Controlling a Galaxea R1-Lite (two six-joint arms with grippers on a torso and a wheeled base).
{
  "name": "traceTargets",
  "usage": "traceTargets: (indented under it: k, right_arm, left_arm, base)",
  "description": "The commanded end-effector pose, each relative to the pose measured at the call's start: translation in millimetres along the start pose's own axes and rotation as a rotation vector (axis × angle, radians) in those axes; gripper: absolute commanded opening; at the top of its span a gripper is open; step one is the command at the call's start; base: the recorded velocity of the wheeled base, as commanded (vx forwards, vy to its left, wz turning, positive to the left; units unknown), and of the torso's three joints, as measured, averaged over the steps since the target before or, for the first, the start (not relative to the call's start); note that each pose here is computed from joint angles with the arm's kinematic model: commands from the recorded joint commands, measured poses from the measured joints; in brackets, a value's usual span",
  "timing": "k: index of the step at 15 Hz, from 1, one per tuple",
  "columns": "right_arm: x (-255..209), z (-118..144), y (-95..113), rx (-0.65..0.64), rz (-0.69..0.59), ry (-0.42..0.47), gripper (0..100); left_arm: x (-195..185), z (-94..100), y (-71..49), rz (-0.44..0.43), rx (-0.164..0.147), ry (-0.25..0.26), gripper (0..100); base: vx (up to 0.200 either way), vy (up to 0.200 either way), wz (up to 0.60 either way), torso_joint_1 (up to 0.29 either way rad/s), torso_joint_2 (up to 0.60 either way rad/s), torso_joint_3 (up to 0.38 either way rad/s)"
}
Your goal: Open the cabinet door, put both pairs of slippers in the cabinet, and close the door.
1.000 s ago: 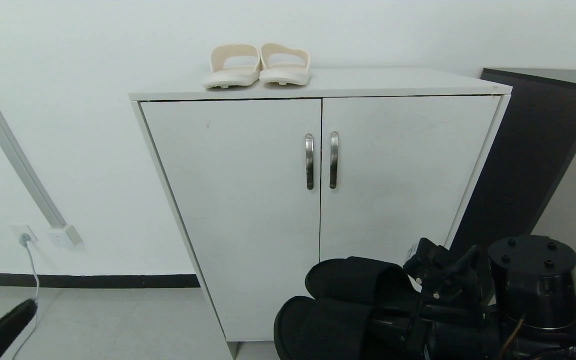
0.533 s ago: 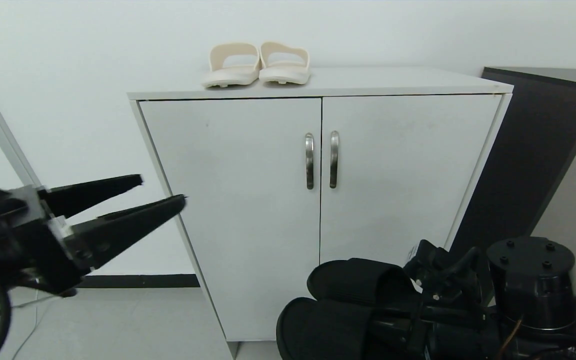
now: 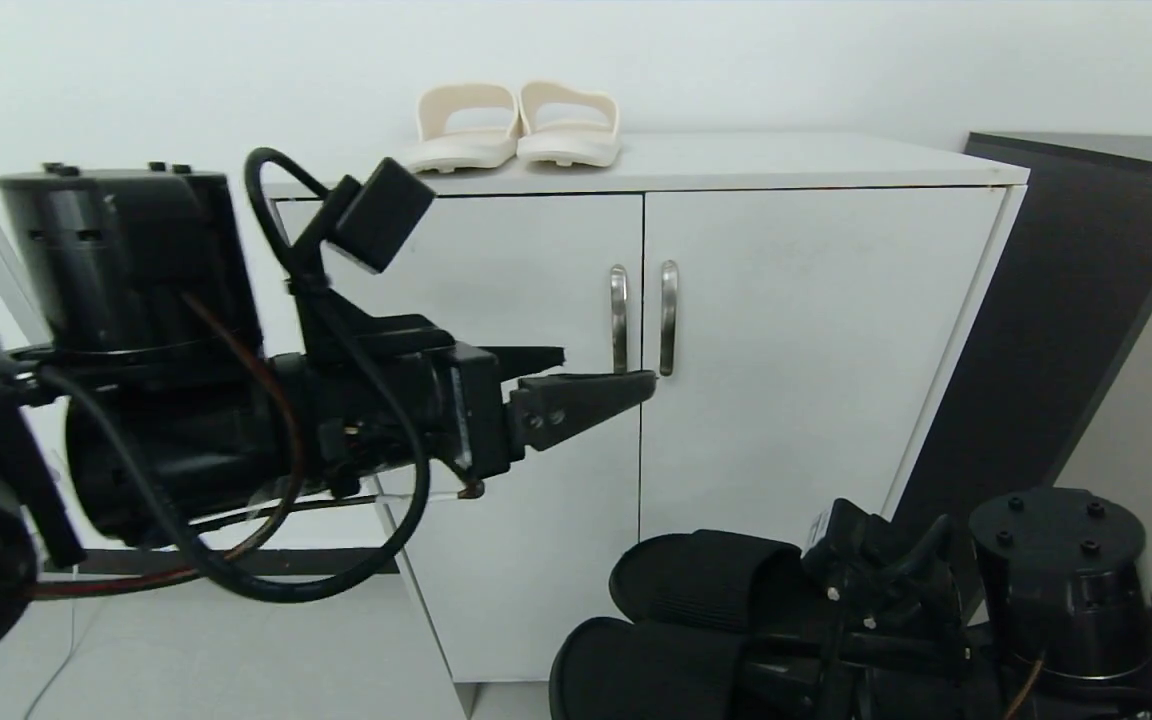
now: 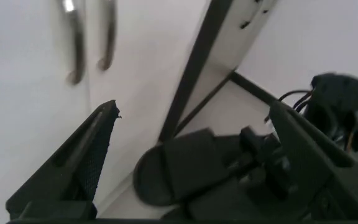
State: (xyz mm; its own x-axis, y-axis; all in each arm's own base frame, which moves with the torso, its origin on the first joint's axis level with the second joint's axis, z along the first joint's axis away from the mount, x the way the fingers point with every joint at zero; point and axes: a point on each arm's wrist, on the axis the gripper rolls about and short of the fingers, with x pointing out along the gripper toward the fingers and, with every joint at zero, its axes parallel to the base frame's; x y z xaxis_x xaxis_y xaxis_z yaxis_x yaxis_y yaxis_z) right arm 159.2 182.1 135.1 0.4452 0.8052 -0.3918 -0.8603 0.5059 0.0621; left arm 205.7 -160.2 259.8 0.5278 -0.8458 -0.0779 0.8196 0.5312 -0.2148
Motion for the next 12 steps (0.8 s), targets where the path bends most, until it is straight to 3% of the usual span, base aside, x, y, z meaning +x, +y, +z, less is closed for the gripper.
traceTargets:
  k: [1,3,5,7,12]
  right_arm:
    - [0.4,-0.6,0.0,0.000,0.001,0.003,0]
    - [0.7,-1.3,-0.1,0.002,0.001,0.006,0]
    - [0.7,-1.3,-0.1,0.002,0.001,0.006,0]
    - [1.0,-1.5,-0.1,0.002,0.003,0.008,0]
    - [2.6,-2.7,-0.8,0.004,0.001,0.013,0]
  left_arm:
    - [39.8,-4.4,10.1,-0.064,-0.040,0.036,100]
    - [59.8,0.3,16.5,-0.085,-0.087,0.029,100]
    - [69.4,3.5,19.1,-0.110,-0.108,0.026,100]
    - [78.4,10.4,20.7,-0.166,-0.160,0.023,100]
    - [86.1,14.0,29.2,-0.144,-0.163,0.007,100]
  base:
    - [0.000,0.000,0.00,0.000,0.00,0.000]
    - [0.000,0.000,0.00,0.000,0.00,0.000]
    - [0.000,0.000,0.00,0.000,0.00,0.000]
    - [0.000,0.000,0.00,0.000,0.00,0.000]
    - [0.000,0.000,0.00,0.000,0.00,0.000]
